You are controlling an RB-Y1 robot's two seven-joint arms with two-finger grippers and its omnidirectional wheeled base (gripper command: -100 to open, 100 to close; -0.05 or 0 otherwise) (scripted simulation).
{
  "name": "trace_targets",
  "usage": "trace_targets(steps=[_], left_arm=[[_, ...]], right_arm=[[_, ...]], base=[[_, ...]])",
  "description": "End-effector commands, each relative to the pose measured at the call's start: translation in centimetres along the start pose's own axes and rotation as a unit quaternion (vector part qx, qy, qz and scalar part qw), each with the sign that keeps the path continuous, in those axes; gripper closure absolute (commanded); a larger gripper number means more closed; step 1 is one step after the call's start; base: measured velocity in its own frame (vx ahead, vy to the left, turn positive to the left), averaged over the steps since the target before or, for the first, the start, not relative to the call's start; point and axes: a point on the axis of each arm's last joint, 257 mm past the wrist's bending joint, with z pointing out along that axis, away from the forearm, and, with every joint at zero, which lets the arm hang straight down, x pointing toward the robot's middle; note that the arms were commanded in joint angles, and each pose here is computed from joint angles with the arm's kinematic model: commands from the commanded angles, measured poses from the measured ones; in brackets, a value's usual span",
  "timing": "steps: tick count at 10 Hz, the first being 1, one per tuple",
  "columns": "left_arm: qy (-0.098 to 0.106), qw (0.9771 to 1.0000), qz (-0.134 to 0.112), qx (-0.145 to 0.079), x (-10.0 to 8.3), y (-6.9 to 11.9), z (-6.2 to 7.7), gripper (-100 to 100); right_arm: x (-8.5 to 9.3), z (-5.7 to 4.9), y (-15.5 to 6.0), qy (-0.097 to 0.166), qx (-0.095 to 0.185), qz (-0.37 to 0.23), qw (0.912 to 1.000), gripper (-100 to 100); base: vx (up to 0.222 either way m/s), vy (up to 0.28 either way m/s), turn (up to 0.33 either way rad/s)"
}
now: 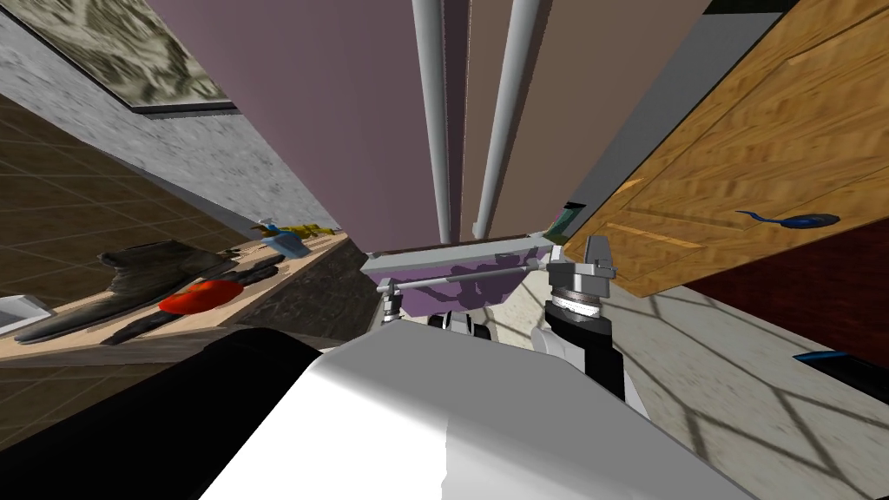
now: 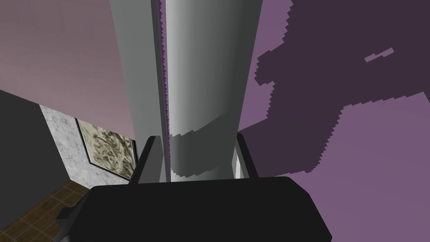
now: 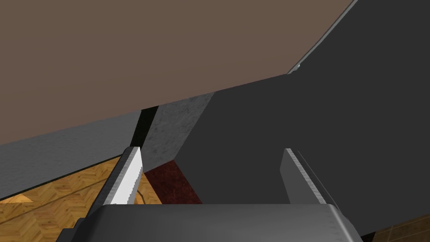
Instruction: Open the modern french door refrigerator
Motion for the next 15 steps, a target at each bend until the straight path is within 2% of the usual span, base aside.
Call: trace_targets(steps=[1, 5, 6, 11, 12, 15], left_arm=[[0.000, 1.0000, 0.000, -0.004, -0.2, 0.0, 0.1, 100], [0.004, 0.9999, -0.004, -0.013, -0.2, 0.0, -1.0, 100], [0.004, 1.0000, -0.002, -0.005, -0.2, -0.4, -0.6, 100], [0.009, 0.9998, -0.006, -0.016, 0.0, -0.5, -2.2, 100], [0.009, 0.9999, -0.004, -0.006, -0.1, -1.0, -1.4, 100], [0.012, 0.9999, -0.008, -0.010, 0.1, -1.0, -2.4, 100]], right_arm=[[0.0, 0.0, 0.0, 0.000, 0.000, 0.000, 1.0000, 0], [0.0, 0.0, 0.0, 0.000, 0.000, 0.000, 1.0000, 0], [0.0, 0.0, 0.0, 0.000, 0.000, 0.000, 1.0000, 0], [0.0, 0.0, 0.0, 0.000, 0.000, 0.000, 1.0000, 0], [0.0, 0.0, 0.0, 0.000, 0.000, 0.000, 1.0000, 0], [0.0, 0.0, 0.0, 0.000, 0.000, 0.000, 1.0000, 0]], base=[[-0.047, -0.025, 0.013], [-0.155, -0.054, 0.020], [-0.080, -0.021, 0.001], [-0.168, -0.056, 0.016], [-0.095, -0.026, -0.004], [-0.175, -0.053, 0.021]])
